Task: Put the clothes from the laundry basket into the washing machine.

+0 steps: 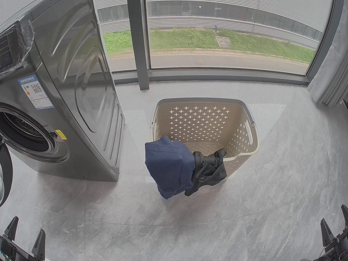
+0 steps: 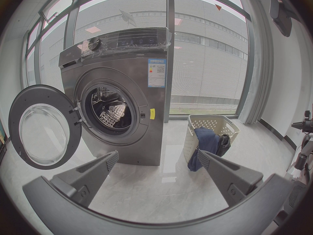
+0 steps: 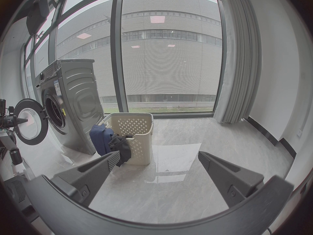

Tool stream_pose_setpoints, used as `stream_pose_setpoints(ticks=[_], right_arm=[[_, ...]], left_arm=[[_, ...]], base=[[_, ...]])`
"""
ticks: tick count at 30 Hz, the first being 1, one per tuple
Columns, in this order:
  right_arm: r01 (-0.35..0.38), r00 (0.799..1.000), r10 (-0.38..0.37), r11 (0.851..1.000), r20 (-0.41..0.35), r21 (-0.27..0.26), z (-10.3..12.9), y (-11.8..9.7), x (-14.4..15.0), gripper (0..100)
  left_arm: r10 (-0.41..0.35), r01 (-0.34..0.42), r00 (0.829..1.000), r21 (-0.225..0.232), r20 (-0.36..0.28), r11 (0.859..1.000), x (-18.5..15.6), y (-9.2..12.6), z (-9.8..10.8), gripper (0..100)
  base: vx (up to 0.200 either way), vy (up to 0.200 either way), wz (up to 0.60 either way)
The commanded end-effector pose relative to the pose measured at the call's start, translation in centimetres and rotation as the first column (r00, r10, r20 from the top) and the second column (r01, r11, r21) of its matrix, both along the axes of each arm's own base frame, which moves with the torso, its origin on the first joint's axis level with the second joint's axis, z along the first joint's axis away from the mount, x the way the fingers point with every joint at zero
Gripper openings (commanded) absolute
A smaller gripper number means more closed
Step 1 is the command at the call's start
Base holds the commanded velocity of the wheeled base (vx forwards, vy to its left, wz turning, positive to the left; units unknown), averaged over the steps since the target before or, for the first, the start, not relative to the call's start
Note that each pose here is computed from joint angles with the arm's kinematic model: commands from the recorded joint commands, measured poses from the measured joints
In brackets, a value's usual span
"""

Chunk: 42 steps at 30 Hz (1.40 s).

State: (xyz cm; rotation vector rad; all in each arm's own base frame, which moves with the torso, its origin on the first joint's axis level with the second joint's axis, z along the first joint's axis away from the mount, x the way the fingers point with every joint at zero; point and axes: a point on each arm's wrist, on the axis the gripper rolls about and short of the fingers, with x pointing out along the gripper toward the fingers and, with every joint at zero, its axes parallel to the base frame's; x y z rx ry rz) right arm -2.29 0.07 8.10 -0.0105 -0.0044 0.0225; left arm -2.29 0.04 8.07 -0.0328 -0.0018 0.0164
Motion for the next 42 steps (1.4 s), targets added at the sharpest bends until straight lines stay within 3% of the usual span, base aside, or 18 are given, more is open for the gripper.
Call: stream_pose_setpoints(ticks=[1,6,15,28,30,31,32,33,34,36,37,38,39,41,42], right_arm=[[0.000,1.000,0.000,1.000,-0.001,0.000,-0.5,0.0,0.0,100],[0.000,1.000,0.000,1.000,-0.001,0.000,-0.5,0.0,0.0,100],[0.000,1.000,0.000,1.000,-0.001,0.000,-0.5,0.0,0.0,100],[0.006,1.000,-0.006,1.000,0.002,0.015,-0.5,0.0,0.0,100],[0.005,0.997,-0.006,1.000,0.083,0.010,1.0,0.0,-0.3,100],[0.010,0.975,-0.013,1.000,0.222,0.014,4.3,0.0,-1.4,100],[0.007,0.969,-0.012,1.000,0.246,0.020,6.4,0.0,-1.7,100],[0.007,0.973,-0.012,1.000,0.229,0.023,6.7,0.0,-1.5,100],[-0.003,0.996,-0.001,0.999,0.091,0.039,7.1,0.0,0.0,100],[-0.032,0.993,0.039,0.998,-0.113,0.060,5.7,0.0,2.2,100],[-0.032,0.993,0.039,0.998,-0.113,0.060,5.7,0.0,2.2,100],[-0.096,0.962,0.112,0.992,-0.250,0.078,4.4,0.2,3.8,100],[-0.139,0.936,0.160,0.986,-0.312,0.089,4.2,0.4,5.0,100],[-0.166,0.901,0.195,0.980,-0.386,0.107,4.1,0.7,6.9,100],[-0.169,0.896,0.199,0.980,-0.396,0.109,4.2,0.8,7.4,100]], left_arm=[[0.000,0.000,1.000,-0.001,-0.005,1.000,0.0,0.0,-0.4,100],[0.000,0.000,1.000,-0.001,-0.005,1.000,0.0,0.0,-0.4,100],[0.000,0.000,1.000,-0.001,-0.006,1.000,0.0,0.0,-0.5,100],[0.000,0.000,1.000,-0.003,-0.005,1.000,0.0,0.0,-0.4,100],[0.000,0.000,1.000,-0.001,-0.006,1.000,0.0,0.0,-0.5,100],[0.000,0.000,1.000,-0.001,-0.006,1.000,0.0,0.0,-0.5,100],[0.000,0.000,1.000,-0.001,-0.006,1.000,0.0,0.0,-0.5,100],[0.000,0.000,1.000,-0.001,-0.006,1.000,0.0,0.0,-0.5,100],[0.000,0.000,1.000,-0.001,-0.006,1.000,0.0,0.0,-0.5,100],[0.000,0.000,1.000,0.001,-0.006,1.000,0.0,0.0,-0.5,100],[0.000,0.000,1.000,0.001,-0.006,1.000,0.0,0.0,-0.5,100],[0.000,0.000,1.000,0.001,-0.006,1.000,0.0,0.0,-0.5,100],[0.000,0.000,1.000,0.002,-0.006,1.000,0.0,0.0,-0.5,100],[0.000,0.000,1.000,0.002,-0.006,1.000,0.0,0.0,-0.5,100],[0.000,0.000,1.000,0.002,-0.006,1.000,0.0,0.0,-0.5,100]], base=[[0.000,0.000,0.00],[0.000,0.000,0.00],[0.200,0.000,0.00],[0.000,0.000,0.00],[0.000,0.000,0.00],[0.000,0.000,0.00],[0.000,0.000,0.00],[0.000,0.000,0.00],[0.000,0.000,0.00],[0.000,0.000,0.00],[0.000,0.000,0.00],[0.000,0.000,0.00],[0.000,0.000,0.00],[0.000,0.000,0.00],[0.000,0.000,0.00]])
